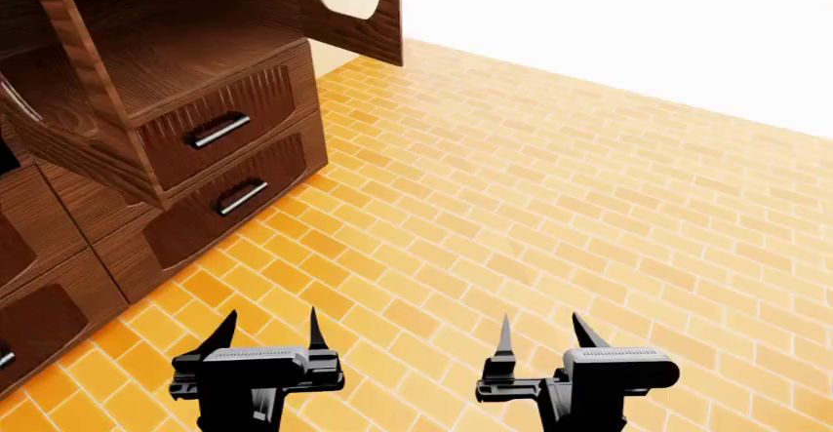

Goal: Pick the scallop from the counter and place it in the cabinet.

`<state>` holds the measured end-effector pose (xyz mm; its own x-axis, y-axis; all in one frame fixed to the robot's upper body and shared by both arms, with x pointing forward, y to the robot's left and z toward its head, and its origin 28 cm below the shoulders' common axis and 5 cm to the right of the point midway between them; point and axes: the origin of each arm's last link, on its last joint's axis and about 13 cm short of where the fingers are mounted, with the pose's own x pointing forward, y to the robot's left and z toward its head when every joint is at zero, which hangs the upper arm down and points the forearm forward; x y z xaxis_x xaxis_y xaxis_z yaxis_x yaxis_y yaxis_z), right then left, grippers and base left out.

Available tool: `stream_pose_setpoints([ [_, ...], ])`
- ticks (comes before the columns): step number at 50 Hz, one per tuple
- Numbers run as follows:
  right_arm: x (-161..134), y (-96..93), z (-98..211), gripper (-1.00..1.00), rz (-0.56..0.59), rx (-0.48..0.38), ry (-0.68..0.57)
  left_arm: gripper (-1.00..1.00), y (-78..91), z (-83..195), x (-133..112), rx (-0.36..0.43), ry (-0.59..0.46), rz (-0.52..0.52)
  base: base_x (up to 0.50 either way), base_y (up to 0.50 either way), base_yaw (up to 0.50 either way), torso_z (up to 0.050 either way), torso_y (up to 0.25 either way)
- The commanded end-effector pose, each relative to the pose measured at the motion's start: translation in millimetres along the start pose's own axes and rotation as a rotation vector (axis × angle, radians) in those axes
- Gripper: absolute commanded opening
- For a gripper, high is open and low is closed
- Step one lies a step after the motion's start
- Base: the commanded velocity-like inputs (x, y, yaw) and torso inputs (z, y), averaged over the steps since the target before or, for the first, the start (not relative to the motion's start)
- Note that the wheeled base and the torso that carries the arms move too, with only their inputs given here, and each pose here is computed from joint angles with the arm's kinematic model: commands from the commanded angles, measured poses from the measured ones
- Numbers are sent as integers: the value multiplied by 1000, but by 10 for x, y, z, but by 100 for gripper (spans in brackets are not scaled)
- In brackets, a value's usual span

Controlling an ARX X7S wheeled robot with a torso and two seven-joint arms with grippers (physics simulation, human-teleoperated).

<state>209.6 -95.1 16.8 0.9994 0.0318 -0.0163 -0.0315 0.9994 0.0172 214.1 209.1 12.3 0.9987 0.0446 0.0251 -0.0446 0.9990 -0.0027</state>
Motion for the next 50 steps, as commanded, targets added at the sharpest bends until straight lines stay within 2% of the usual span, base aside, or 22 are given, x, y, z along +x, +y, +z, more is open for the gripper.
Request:
stream_pose_setpoints([
  [1,0,-7,-3,100,-6,6,2,100,-1,1,1,5,-2,-2,-40,62,-492,0,0],
  [19,-5,-2,0,100,-2,1,4,100,0,4,-3,8,-4,-3,-34,60,-492,0,0],
  [29,-6,1,26,100,3,-36,-21,100,-5,13,-7,16,-7,-6,-31,67,-492,0,0],
  [38,-16,-4,34,100,-4,-1,-32,100,-4,18,-11,17,-10,-5,-25,67,-489,0,0],
  [50,-14,-14,23,100,-14,2,-22,100,-2,16,-10,17,-11,-5,-50,159,-470,0,0],
])
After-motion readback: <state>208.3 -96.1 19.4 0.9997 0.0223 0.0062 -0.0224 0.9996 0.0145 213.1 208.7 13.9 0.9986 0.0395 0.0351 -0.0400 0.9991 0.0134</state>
